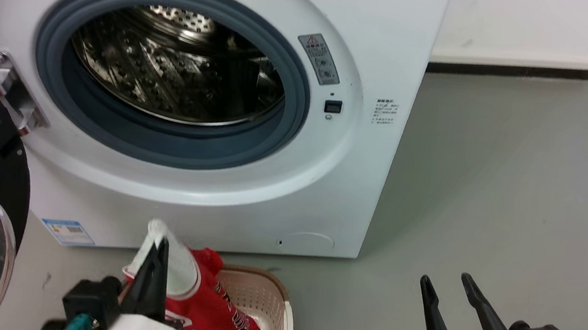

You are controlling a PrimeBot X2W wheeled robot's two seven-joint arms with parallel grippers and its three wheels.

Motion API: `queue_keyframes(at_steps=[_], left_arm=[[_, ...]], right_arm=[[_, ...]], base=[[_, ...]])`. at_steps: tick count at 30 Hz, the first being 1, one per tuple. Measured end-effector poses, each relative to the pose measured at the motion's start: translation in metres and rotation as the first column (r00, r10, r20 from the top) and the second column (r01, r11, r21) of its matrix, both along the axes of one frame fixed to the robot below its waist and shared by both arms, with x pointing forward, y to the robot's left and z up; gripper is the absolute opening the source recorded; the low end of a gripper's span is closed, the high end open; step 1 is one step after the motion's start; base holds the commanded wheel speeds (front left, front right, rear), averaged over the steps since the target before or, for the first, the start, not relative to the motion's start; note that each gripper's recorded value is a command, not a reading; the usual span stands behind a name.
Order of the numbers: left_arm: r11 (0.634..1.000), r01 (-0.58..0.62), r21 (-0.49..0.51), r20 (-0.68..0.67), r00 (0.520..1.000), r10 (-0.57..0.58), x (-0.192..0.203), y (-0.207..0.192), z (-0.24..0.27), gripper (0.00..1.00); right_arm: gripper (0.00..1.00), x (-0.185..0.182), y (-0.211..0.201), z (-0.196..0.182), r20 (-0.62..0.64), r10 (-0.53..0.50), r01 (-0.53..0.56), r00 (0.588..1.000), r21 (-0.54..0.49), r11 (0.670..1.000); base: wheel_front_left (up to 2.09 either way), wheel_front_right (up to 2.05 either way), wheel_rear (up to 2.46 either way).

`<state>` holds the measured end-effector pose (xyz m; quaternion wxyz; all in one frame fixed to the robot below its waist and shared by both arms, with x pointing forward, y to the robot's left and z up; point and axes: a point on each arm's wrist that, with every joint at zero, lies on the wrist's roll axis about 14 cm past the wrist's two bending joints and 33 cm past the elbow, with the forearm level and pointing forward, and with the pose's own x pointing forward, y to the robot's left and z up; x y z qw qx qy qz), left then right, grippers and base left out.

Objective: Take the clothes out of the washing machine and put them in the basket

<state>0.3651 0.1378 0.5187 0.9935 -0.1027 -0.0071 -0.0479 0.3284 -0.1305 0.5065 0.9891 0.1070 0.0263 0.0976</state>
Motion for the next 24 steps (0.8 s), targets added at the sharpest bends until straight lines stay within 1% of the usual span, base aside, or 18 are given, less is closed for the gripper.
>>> queue_keyframes(at_steps=[2, 5, 9, 14, 20, 24], left_arm=[[1.0, -0.015, -0.006, -0.094, 0.995, 0.014, -0.002, 0.002, -0.033, 0.0], [1.0, -0.032, -0.001, -0.215, 0.976, 0.031, -0.007, 0.005, -0.079, 0.0], [0.998, -0.055, 0.017, -0.349, 0.935, 0.058, -0.007, 0.01, -0.132, 0.0], [0.997, -0.074, 0.038, -0.493, 0.866, 0.083, 0.001, 0.016, -0.187, 0.0], [0.994, -0.088, 0.07, -0.617, 0.779, 0.113, 0.016, 0.021, -0.239, 0.0], [0.99, -0.107, 0.093, -0.704, 0.696, 0.141, 0.008, 0.026, -0.276, 0.0]], right_arm=[[1.0, 0.006, 0.001, -0.003, -0.008, 0.004, -0.004, 1.0, 0.001, 1.0], [1.0, 0.014, 0.002, -0.008, -0.023, 0.006, -0.006, 1.0, 0.004, 1.0], [1.0, 0.027, 0.001, -0.018, -0.049, 0.003, -0.003, 0.999, -0.002, 1.0], [1.0, 0.045, 0.002, -0.034, -0.087, 0.01, -0.012, 0.996, -0.02, 1.0], [1.0, 0.065, 0.001, -0.059, -0.146, 0.007, -0.012, 0.989, -0.032, 0.999], [1.0, 0.073, -0.003, -0.08, -0.194, -0.005, -0.003, 0.981, -0.039, 0.999]], base=[[0.0, 0.0, 0.0], [0.0, 0.0, 0.0], [0.0, 0.0, 0.0], [0.0, 0.0, 0.0], [0.0, 0.0, 0.0], [0.0, 0.0, 0.0]])
